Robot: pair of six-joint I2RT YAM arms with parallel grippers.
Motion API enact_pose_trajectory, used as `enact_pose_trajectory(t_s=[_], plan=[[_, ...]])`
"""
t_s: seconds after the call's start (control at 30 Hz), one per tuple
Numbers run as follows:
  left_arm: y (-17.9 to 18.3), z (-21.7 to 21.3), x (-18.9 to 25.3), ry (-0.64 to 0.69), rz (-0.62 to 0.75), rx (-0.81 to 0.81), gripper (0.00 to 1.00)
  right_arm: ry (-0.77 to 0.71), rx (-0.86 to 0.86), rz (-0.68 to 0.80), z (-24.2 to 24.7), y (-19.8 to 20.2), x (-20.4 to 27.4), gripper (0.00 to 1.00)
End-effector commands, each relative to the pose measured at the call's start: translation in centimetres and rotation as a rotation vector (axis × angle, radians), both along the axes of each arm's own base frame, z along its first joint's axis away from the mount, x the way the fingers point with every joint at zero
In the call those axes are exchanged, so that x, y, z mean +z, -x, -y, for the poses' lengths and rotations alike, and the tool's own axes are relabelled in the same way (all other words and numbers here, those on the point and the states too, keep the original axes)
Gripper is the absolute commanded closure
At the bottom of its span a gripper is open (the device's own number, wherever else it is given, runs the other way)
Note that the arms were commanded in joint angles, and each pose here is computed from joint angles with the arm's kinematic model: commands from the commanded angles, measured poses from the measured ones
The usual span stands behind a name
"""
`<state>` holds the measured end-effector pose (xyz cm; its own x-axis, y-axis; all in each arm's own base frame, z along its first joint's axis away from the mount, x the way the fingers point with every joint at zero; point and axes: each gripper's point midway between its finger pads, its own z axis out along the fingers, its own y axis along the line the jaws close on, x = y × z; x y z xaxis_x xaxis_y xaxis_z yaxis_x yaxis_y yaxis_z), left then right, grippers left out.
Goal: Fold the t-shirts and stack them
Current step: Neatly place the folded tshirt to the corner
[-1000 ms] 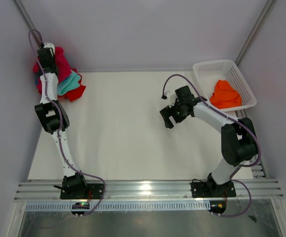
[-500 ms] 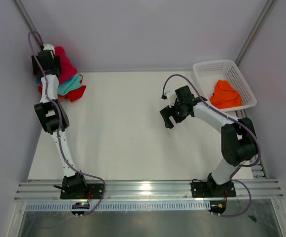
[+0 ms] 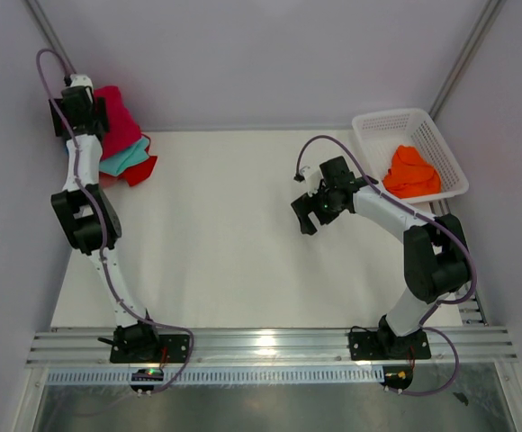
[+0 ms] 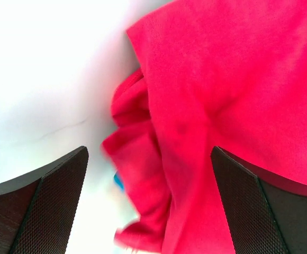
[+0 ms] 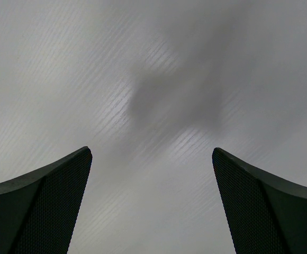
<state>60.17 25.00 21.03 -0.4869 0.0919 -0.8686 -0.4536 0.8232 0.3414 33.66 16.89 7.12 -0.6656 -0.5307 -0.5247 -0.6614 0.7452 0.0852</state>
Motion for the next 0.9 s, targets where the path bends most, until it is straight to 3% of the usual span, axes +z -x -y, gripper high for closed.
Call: enact_pose_trajectory(t_s=[0.0, 0.23, 0.33, 0.6, 0.8, 0.87], plan=[[0.4, 3.0, 9.1, -0.035, 0.195, -0.048, 0.01, -0.044, 0.034, 0.035, -0.9, -0.2, 1.0, 0.01], [0.1, 5.5, 11.1, -0.003, 0.230, -0.084, 0.01, -0.063, 0.057, 0.040, -1.1, 0.3, 1.4, 0.01], [-0.5, 8.5, 10.3, 0.054, 0.191, -0.211, 0.01, -0.068, 0.060, 0.038, -1.2, 0.3, 1.4, 0.01], [0.6, 19.5, 5.7, 0.372, 0.063, -0.716, 0.01, -0.064, 0.061, 0.037, -1.2, 0.3, 1.3, 0.01], [2.2, 25.0, 1.9, 0.590, -0.046, -0.970, 0.01, -0.057, 0.058, 0.037, -1.1, 0.1, 1.1, 0.01], [2.4, 25.5, 0.8, 0.607, -0.069, -0.994, 0.01, -0.054, 0.060, 0.037, -1.0, 0.3, 1.0, 0.01]])
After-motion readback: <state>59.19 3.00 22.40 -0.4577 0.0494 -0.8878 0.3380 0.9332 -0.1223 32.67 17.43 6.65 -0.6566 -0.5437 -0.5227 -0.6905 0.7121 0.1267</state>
